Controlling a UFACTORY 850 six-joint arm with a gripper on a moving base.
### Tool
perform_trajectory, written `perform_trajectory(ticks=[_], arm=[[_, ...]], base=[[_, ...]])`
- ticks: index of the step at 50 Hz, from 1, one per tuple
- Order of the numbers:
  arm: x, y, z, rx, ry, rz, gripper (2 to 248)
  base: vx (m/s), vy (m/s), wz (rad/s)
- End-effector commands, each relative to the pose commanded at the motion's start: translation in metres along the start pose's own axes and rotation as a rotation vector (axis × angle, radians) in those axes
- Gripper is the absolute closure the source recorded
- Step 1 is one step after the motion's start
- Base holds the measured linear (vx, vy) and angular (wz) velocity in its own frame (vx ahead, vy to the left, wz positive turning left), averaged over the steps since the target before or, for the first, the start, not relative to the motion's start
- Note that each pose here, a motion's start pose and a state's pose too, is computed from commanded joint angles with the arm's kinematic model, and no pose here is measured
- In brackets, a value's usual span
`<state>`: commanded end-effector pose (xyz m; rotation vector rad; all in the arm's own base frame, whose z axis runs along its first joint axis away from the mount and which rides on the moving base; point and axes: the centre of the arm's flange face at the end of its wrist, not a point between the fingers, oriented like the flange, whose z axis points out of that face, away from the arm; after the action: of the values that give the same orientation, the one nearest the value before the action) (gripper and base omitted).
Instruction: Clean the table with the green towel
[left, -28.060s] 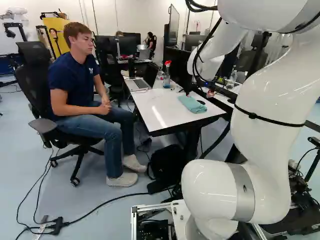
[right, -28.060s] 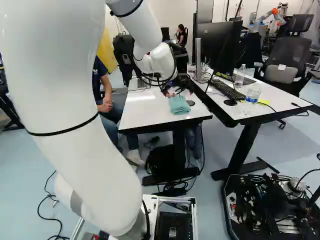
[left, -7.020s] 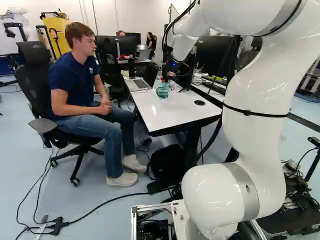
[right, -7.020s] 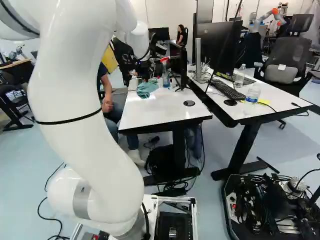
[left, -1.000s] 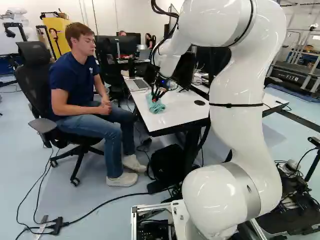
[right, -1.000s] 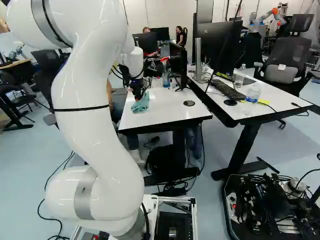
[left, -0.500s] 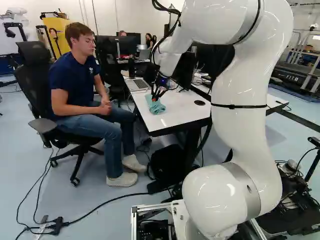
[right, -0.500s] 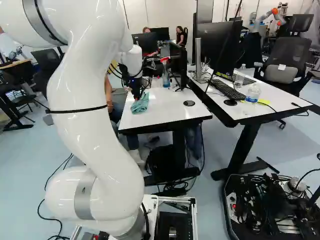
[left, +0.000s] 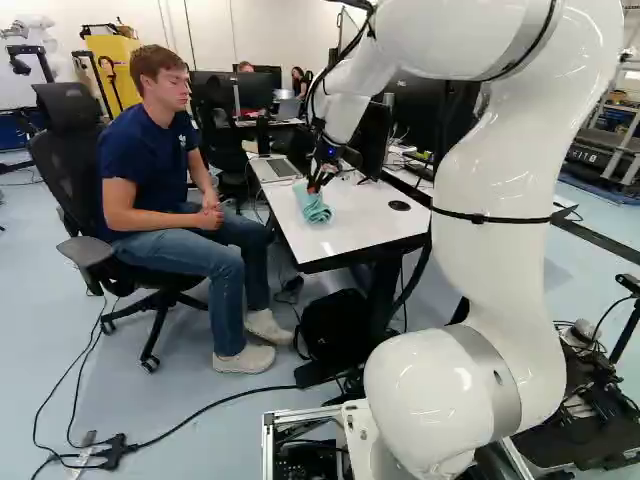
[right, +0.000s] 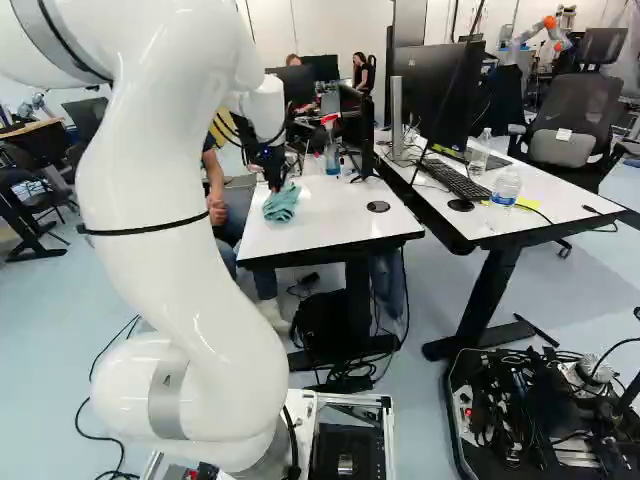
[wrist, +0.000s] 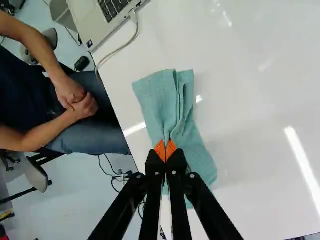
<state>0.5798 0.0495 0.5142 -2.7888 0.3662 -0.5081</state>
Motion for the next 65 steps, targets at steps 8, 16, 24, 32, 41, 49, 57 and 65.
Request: perform_trajectory(ticks=[8,16,24,32,41,49,57,65], arm=[[-0.001,0.009,-0.016,-0.001,0.021,0.014,229],[-0.005,0.016,-0.032,0.000,0.039,0.024,229],[-0.014,0.021,-0.044,-0.001,0.049,0.030,229],[-0.024,0.026,-0.051,-0.003,0.049,0.036,229],[-0.035,0.033,-0.057,-0.007,0.048,0.044,229],[-0.044,0.040,-0.063,-0.011,0.049,0.054,229],[-0.052,0.048,-0.068,-0.016,0.052,0.066,229],[-0.059,0.056,-0.074,-0.021,0.055,0.080,229]], base=[[0.000,0.000,0.000],[0.000,0.000,0.000],[0.000,0.000,0.000],[0.000,0.000,0.000],[0.000,0.000,0.000],[0.000,0.000,0.000],[0.000,0.000,0.000],[0.000,0.000,0.000]])
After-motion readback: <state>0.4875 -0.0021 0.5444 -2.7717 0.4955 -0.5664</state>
